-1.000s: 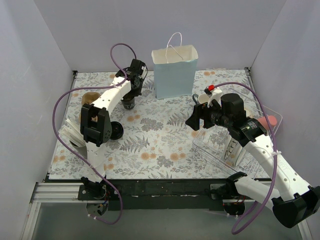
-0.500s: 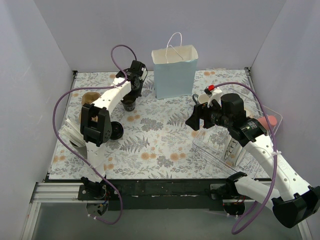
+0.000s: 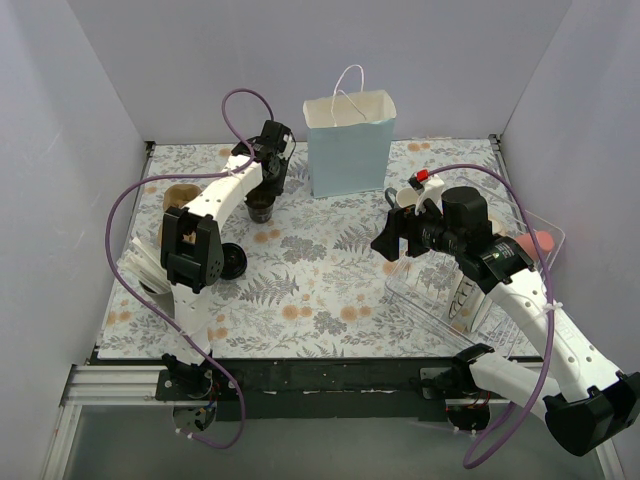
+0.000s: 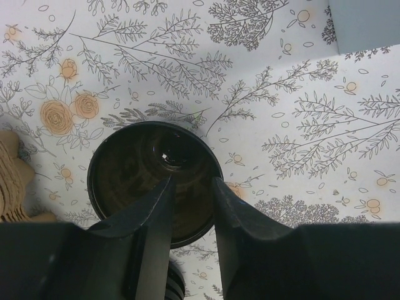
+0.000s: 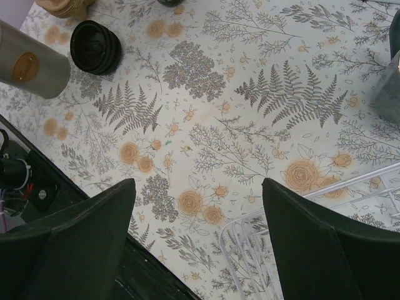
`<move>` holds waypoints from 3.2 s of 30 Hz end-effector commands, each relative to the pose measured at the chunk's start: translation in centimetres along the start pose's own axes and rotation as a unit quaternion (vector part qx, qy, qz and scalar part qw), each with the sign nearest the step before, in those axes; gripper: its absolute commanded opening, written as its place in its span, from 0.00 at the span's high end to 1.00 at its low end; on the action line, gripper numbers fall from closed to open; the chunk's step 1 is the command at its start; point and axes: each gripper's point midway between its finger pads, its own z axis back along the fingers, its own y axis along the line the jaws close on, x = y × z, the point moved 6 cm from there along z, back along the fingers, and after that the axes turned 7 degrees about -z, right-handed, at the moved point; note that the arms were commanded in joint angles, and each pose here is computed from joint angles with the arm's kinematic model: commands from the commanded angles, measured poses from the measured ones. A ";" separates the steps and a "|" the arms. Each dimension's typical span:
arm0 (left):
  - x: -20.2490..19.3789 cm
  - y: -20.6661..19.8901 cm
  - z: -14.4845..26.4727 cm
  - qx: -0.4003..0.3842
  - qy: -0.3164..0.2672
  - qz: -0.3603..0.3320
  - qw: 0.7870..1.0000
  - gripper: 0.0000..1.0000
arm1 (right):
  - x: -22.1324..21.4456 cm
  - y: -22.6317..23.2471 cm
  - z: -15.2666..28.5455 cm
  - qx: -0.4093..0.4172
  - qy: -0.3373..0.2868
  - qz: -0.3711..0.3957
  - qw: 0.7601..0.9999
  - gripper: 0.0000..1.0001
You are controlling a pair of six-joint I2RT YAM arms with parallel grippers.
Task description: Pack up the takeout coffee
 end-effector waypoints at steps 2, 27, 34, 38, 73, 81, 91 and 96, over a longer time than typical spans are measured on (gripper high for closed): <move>2.4 0.9 3.0 0.009 -0.056 0.017 0.998 0.71 | 1.6 0.9 0.7 0.014 -0.024 0.006 1.000 0.10; 1.8 0.9 3.3 0.011 -0.052 0.024 0.998 0.73 | 1.4 0.7 0.5 0.014 -0.022 0.003 1.000 0.10; 2.3 1.1 4.1 0.015 -0.063 0.030 0.997 0.72 | 1.3 0.8 0.6 0.013 -0.022 0.004 1.000 0.10; 2.6 1.0 4.5 0.008 -0.069 0.033 0.997 0.72 | 1.2 0.7 0.5 0.014 -0.021 0.003 1.000 0.10; 2.6 1.0 4.8 0.009 -0.068 0.039 0.997 1.00 | 1.3 0.7 0.5 0.012 -0.020 0.003 1.000 0.11; 3.4 -0.7 8.3 -0.097 -0.113 0.060 0.987 1.00 | 2.0 1.2 -1.4 0.045 -0.043 -0.046 0.997 0.12; 0.9 -2.0 11.5 -0.182 -0.174 0.009 0.968 1.00 | 6.7 2.0 -8.7 0.092 -0.064 -0.161 0.981 0.28; -1.1 -2.7 11.9 -0.211 -0.205 -0.016 0.956 1.00 | 7.0 1.6 -12.8 0.110 -0.042 -0.196 0.974 0.36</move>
